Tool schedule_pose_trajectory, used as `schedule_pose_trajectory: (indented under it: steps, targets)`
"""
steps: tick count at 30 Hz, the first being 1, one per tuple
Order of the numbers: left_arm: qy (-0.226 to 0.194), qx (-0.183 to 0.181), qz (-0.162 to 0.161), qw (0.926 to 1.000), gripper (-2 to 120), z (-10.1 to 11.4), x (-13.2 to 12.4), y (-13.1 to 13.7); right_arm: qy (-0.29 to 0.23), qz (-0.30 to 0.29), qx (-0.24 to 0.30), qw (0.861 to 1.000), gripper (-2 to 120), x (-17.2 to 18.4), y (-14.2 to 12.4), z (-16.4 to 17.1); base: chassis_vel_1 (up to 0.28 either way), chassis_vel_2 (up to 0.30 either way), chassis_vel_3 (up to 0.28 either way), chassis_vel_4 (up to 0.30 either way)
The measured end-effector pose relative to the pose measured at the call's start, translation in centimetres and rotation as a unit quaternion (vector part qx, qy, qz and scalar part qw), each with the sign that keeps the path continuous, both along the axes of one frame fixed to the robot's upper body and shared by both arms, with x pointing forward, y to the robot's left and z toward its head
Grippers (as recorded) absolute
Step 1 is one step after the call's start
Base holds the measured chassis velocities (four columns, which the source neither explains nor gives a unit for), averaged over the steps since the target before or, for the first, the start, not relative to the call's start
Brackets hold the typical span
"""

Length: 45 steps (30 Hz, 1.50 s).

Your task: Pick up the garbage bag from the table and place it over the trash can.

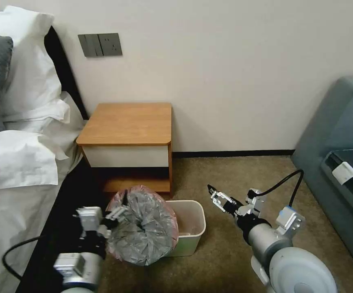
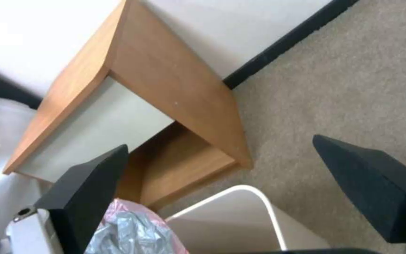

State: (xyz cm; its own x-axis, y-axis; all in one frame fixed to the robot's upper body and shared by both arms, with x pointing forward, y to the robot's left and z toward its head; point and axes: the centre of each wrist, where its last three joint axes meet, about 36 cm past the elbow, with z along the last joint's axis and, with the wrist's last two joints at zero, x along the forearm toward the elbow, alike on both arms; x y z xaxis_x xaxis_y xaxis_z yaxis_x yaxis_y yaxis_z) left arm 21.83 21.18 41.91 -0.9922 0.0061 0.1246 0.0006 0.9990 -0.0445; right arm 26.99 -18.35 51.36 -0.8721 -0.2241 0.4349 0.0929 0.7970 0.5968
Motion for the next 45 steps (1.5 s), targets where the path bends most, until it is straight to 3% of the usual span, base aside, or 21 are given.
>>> schedule_pose_trajectory:
  steps: [8, 19, 28, 45]
  targets:
    - [0.045, 0.007, 0.025, 0.9986, 90, -1.7, 0.1, -0.5, 0.005, -0.010, 0.001, 1.000, 100, -0.2, 0.0, -0.2, 0.000, 0.000, 0.000, 0.000]
    - [0.077, 0.003, 0.022, 0.9968, 46, -3.1, -0.2, -1.0, 0.015, -0.016, 0.006, 1.000, 100, 0.1, 0.6, -1.2, 0.000, 0.000, 0.000, 0.000]
    - [0.108, -0.004, 0.045, 0.9932, 45, -4.5, -0.3, -0.7, 0.021, -0.016, 0.008, 1.000, 100, -0.1, 0.9, -1.7, 0.000, 0.000, 0.000, 0.000]
    - [0.124, -0.008, 0.025, 0.9920, 47, -5.7, 1.4, -2.7, 0.023, -0.027, 0.006, 0.999, 100, -0.2, 1.3, -2.5, 0.000, 0.000, 0.000, 0.000]
